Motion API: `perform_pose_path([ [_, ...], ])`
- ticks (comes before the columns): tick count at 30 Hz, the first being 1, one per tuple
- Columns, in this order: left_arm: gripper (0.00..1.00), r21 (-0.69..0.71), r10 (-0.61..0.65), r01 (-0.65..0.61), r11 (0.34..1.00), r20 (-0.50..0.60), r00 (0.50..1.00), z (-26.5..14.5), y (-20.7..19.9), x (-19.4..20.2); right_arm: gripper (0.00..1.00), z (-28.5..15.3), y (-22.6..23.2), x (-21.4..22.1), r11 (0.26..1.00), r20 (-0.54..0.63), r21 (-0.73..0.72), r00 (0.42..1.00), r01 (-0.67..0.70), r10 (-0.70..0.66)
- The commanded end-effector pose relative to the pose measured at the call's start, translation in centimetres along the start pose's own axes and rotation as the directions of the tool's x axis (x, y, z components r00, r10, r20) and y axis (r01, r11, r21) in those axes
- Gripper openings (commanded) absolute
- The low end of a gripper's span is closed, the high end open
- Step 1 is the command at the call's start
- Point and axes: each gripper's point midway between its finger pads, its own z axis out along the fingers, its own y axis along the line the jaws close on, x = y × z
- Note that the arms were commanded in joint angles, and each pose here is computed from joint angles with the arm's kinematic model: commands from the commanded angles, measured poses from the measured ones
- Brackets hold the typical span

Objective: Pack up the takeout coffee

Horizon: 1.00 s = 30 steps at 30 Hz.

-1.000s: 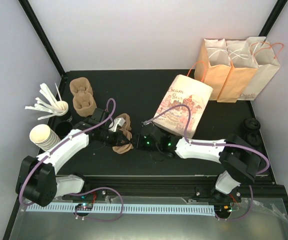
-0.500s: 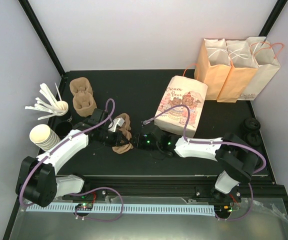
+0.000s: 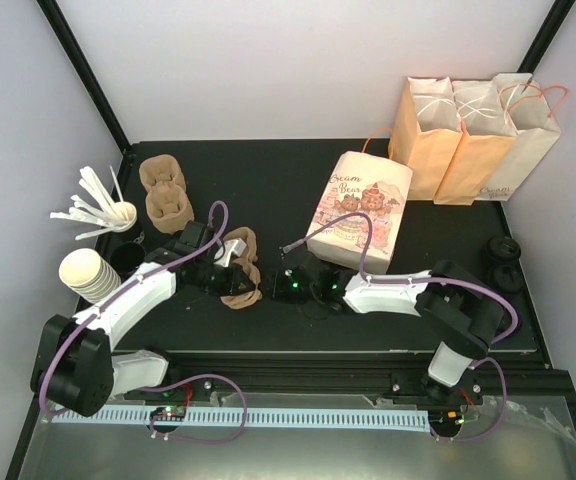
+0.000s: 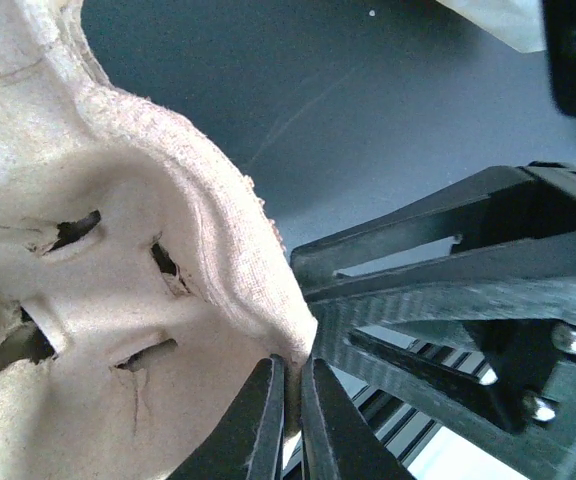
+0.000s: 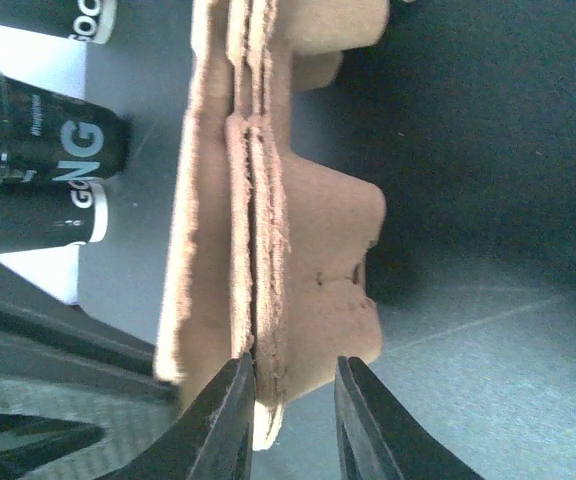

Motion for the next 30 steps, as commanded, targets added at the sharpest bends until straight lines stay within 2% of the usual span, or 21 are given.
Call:
perform_pose_path([
  [1,0.07,0.162,0.06,-0.066,0.985,0.041,0.997,-1.5,-4.1,-1.1,0.26,0.7,-4.8,1.4,0.988,-0.03,0.152,0.999,-0.026,0.031],
  [7,0.08,0.15,0.064,-0.071,0.986,0.049,0.997,-2.0,-4.3,-1.3,0.26,0.5,-5.4,1.4,0.983,-0.028,0.182,1.0,-0.007,0.013],
  [16,0.07,0.013,0.124,-0.125,0.992,0.085,0.989,-5.7,-5.2,-2.3,0.27,0.4,-4.1,1.0,0.988,-0.033,0.149,0.999,0.045,-0.041],
  [23,0.07,-0.032,0.142,-0.139,0.99,0.078,0.987,-6.4,-5.0,-2.1,0.32,-2.2,-2.0,-1.8,0.978,0.069,0.171,0.989,0.115,-0.129],
  [30,0.06,-0.063,0.135,-0.131,0.989,0.063,0.989,-5.8,-4.0,-2.0,0.35,-4.2,-2.3,-3.1,0.96,0.122,0.242,0.977,0.143,-0.176],
])
